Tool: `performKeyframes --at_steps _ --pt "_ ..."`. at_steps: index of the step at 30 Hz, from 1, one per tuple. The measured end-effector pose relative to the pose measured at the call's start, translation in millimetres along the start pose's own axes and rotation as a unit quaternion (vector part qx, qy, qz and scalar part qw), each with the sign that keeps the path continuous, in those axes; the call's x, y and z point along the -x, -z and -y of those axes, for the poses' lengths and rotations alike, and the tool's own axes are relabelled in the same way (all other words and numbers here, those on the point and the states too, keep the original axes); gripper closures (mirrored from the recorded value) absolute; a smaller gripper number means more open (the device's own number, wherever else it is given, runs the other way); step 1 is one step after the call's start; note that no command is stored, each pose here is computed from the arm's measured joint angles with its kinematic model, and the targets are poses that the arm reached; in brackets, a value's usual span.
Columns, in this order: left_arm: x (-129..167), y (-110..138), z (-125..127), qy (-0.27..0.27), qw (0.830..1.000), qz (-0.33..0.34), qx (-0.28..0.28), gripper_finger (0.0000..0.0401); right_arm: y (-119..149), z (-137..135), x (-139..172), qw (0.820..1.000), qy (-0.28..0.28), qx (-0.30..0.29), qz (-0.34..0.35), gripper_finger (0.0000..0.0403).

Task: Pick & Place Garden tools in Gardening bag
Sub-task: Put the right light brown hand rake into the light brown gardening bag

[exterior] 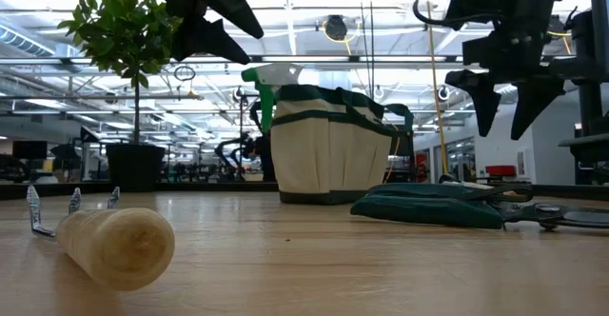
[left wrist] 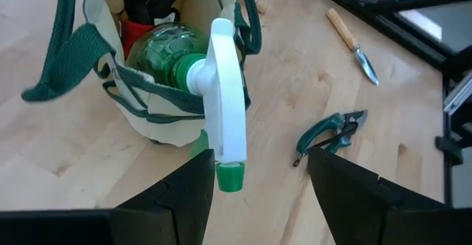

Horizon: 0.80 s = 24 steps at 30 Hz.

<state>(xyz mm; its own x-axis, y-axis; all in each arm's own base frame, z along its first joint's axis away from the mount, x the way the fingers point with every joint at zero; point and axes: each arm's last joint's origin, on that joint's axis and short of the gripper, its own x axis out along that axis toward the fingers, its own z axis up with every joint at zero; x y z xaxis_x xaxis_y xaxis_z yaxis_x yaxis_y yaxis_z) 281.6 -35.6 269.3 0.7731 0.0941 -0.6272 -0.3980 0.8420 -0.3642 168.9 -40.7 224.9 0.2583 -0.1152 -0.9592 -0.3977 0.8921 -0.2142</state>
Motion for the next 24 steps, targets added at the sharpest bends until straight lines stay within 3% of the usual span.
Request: performKeyframes --at_steps 4,13,19,24 --pt "0 -1 1 0.003 1.0 0.005 0.03 0.0176 -1 1 -1 0.999 0.003 0.043 0.003 0.0199" --pt "17 -6 17 0.088 0.993 0.037 -0.077 0.0176 0 -1 -9 0.995 0.007 0.098 0.009 0.02" --pt "50 -7 22 0.103 0.984 0.075 -0.122 0.0176 8 -8 -22 0.99 -0.01 0.141 -0.01 0.0203" --pt "61 -4 25 0.115 0.978 0.085 -0.149 0.0176 10 -10 -30 0.986 -0.005 0.165 -0.005 0.0203"
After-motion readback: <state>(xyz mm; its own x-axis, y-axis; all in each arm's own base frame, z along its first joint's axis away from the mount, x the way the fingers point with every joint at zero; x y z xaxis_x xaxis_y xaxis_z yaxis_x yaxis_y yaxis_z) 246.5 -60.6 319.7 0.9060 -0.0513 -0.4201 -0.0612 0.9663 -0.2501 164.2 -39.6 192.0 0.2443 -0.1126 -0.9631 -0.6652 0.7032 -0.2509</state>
